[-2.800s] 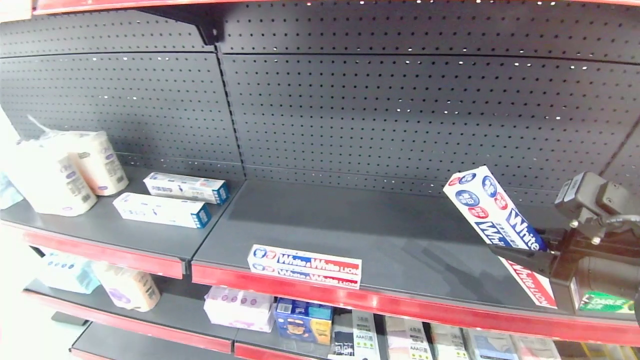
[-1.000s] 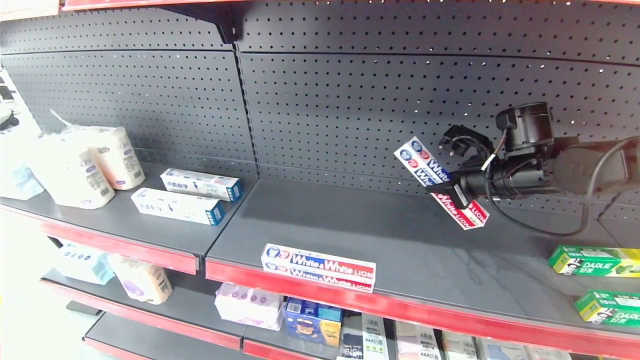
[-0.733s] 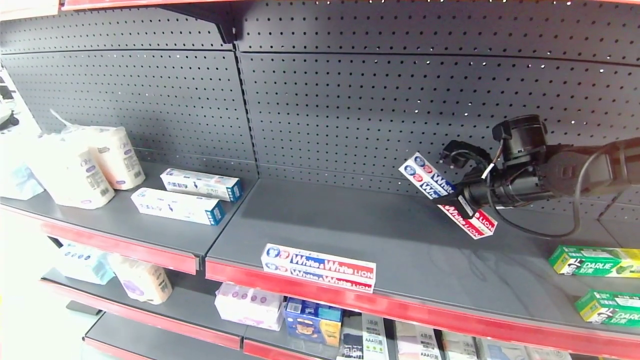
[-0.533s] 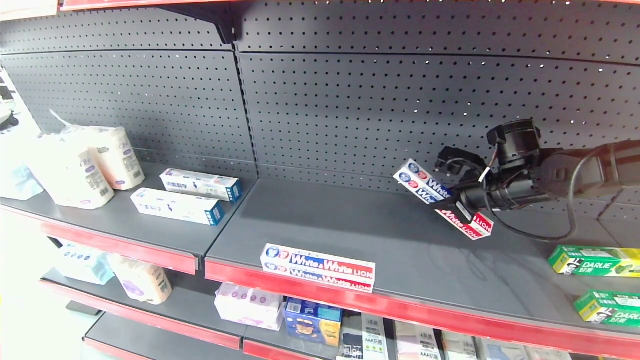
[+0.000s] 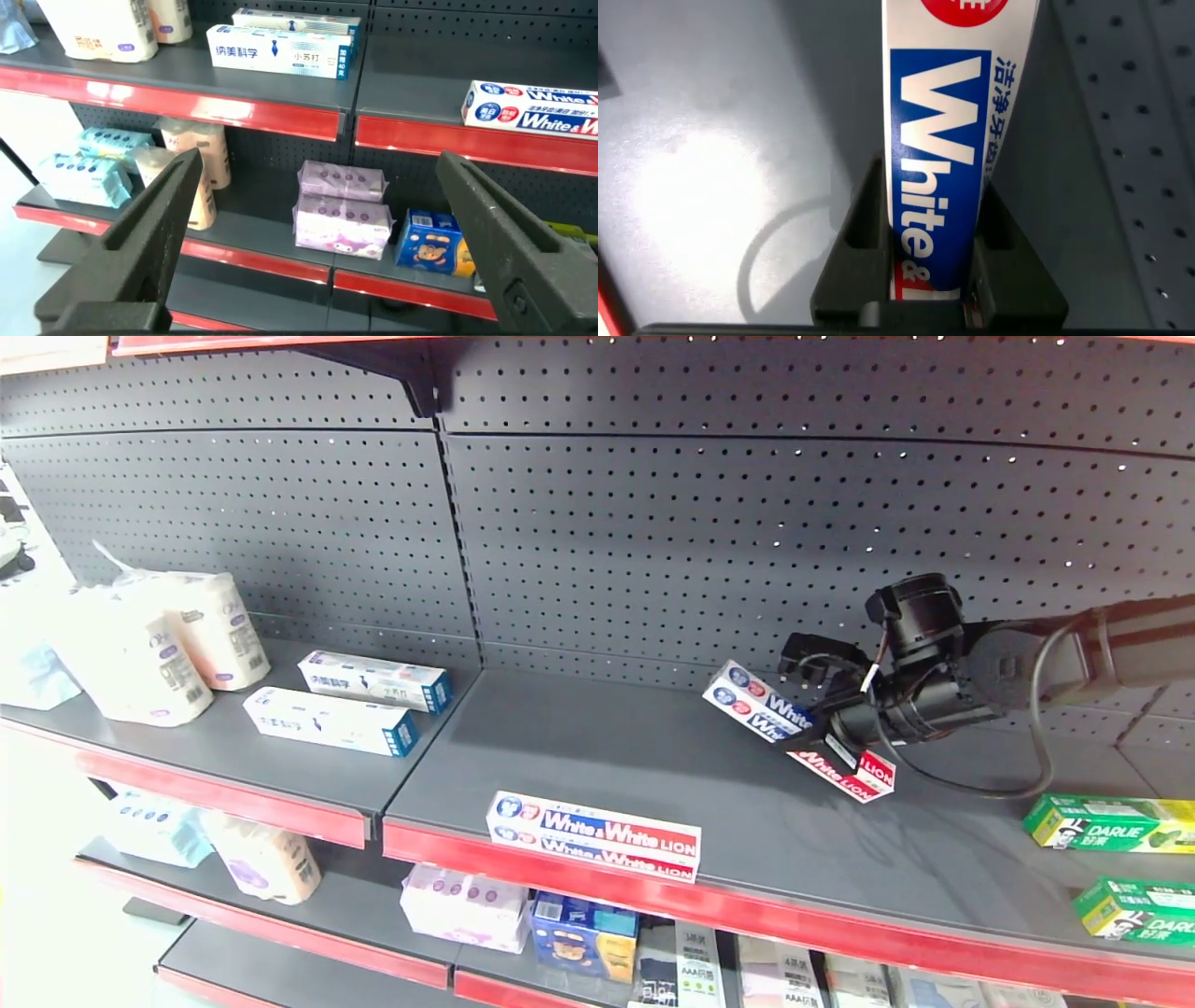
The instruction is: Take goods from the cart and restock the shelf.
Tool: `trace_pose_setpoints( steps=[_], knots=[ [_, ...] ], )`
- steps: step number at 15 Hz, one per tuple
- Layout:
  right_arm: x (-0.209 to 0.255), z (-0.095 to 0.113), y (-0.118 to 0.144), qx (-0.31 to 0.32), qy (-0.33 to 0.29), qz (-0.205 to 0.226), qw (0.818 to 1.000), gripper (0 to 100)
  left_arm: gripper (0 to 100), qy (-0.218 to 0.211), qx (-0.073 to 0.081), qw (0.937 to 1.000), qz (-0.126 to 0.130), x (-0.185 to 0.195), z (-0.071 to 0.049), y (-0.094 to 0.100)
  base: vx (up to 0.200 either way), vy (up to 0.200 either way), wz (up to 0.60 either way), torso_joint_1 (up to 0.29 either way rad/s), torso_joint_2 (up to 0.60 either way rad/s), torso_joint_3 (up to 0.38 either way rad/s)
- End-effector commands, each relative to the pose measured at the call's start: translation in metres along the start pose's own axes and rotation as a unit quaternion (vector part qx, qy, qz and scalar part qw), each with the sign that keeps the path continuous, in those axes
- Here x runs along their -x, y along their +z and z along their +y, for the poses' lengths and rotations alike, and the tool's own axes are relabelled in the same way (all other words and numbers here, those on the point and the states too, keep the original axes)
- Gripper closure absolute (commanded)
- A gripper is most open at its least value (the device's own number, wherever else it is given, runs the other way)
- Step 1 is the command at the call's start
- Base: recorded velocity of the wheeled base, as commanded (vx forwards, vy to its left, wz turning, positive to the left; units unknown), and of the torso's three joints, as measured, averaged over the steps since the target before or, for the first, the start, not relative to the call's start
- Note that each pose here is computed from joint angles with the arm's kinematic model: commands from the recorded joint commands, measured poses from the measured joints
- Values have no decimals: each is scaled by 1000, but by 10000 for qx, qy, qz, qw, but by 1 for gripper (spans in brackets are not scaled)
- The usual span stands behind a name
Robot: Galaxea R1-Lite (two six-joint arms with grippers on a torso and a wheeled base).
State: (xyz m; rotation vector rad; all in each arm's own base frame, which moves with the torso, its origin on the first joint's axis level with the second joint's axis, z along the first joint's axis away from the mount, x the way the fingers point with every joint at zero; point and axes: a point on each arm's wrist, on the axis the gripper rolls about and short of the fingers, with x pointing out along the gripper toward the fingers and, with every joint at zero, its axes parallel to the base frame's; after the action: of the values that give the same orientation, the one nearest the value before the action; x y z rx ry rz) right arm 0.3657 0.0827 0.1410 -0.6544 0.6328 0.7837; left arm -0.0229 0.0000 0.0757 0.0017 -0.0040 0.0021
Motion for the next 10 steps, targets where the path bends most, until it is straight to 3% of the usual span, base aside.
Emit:
trace_pose_setpoints(
  steps=[1,8,10],
  knots=[
    [-5,6,5,76,99,-4,9999,100,0,5,1,10000,5,0,0,0,0,0,0,0,0,0],
    [-15,18,17,272,263,-64,9993,100,0,-3,1,10000,5,0,0,0,0,0,0,0,0,0],
    [-23,23,33,452,315,-202,9983,100,0,5,1,10000,5,0,0,0,0,0,0,0,0,0]
  ],
)
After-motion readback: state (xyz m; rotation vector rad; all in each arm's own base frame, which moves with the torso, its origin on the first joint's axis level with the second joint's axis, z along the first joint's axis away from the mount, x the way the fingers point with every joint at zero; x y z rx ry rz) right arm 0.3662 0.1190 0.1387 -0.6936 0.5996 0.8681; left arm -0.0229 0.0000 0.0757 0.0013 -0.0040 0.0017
